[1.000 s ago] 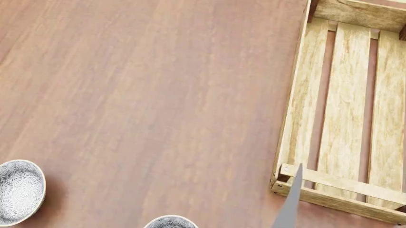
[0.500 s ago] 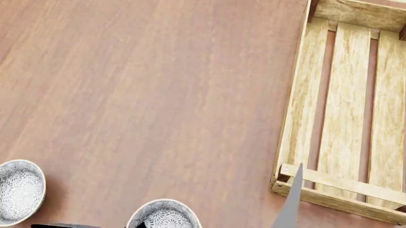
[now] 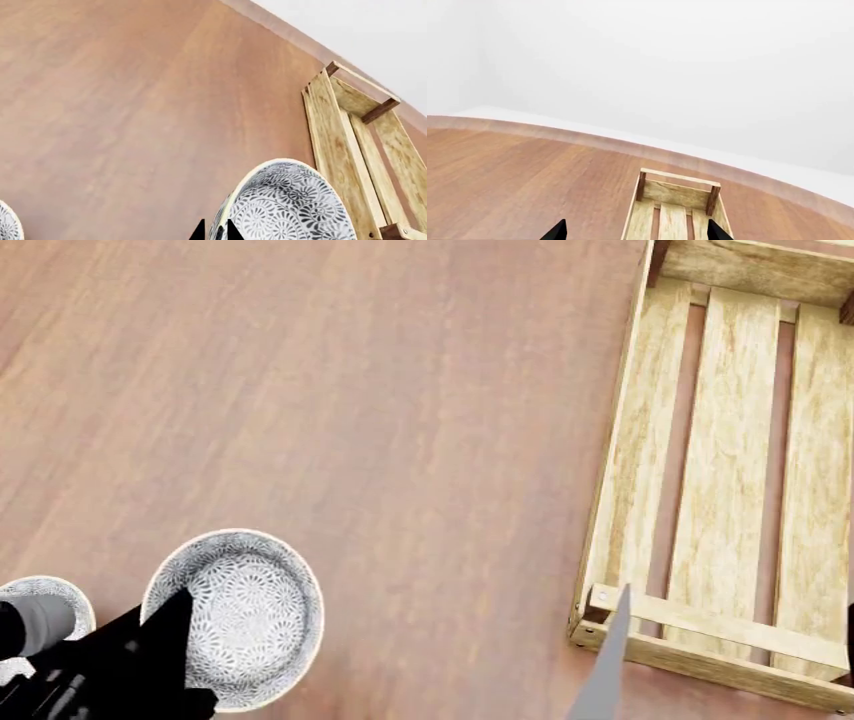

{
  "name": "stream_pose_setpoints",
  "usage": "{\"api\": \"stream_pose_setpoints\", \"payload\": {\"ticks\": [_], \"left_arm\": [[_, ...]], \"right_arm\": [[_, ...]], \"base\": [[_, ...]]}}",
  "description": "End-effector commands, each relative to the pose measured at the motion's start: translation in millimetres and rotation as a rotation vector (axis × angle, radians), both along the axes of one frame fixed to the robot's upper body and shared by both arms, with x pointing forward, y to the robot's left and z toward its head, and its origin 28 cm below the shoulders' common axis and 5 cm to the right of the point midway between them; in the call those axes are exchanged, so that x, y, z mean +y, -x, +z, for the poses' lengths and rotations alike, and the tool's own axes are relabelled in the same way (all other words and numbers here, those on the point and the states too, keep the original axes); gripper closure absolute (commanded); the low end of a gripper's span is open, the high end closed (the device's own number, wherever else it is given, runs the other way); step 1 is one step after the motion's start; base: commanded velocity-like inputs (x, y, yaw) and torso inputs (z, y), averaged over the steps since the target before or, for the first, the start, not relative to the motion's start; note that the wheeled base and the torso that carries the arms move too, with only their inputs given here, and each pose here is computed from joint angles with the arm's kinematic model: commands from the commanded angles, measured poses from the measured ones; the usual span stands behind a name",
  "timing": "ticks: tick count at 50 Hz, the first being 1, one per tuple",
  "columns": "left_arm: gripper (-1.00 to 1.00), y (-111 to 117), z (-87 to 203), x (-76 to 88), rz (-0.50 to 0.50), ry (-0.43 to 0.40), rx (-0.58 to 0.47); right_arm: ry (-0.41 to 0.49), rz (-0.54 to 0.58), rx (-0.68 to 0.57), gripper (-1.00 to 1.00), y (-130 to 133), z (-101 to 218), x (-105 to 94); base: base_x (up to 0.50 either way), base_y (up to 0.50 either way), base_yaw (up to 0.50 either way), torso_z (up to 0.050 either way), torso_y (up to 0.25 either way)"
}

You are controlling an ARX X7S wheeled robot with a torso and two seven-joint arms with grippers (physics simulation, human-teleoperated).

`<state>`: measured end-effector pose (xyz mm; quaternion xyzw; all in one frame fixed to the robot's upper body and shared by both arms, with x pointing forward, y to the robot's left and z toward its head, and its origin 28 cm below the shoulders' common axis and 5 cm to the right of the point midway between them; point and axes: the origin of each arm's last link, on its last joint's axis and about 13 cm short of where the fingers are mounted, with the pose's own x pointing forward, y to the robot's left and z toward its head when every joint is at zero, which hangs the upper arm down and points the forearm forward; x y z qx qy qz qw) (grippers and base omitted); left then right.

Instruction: Stack the right bowl on the left bowl and place them in the tray.

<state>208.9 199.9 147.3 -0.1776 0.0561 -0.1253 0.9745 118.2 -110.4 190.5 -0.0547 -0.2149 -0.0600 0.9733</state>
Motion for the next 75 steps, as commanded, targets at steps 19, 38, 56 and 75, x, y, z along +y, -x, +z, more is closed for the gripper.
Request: {"api": "stream_pose_setpoints", "payload": {"ticks": [19, 38, 56, 75], "left_arm": [[1.0, -10, 51, 66.5, 0.265, -0.01, -0.093], [1.0, -10, 50, 85.1, 0.381, 0.075, -0.009], [1.0, -17, 37, 87.6, 0.467, 0.136, 0.172], [1.0, -28, 15, 85.6, 0.414, 0.189, 0.201]], "right_arm": [[-0.028, 0.016, -0.032, -1.0, -2, 2, 3.4], [-0.028, 0.013, -0.033, -1.0, -2, 3, 2.6], [-0.025, 0.007, -0.037, -1.0, -2, 3, 1.4], [-0.027, 0.008, -0.038, -1.0, -2, 4, 0.9]], "base": [[0.0, 0.0, 0.0, 0.0, 0.0], [0.0, 0.0, 0.0, 0.0, 0.001], [0.0, 0.0, 0.0, 0.0, 0.0], [0.0, 0.0, 0.0, 0.0, 0.0]]}}
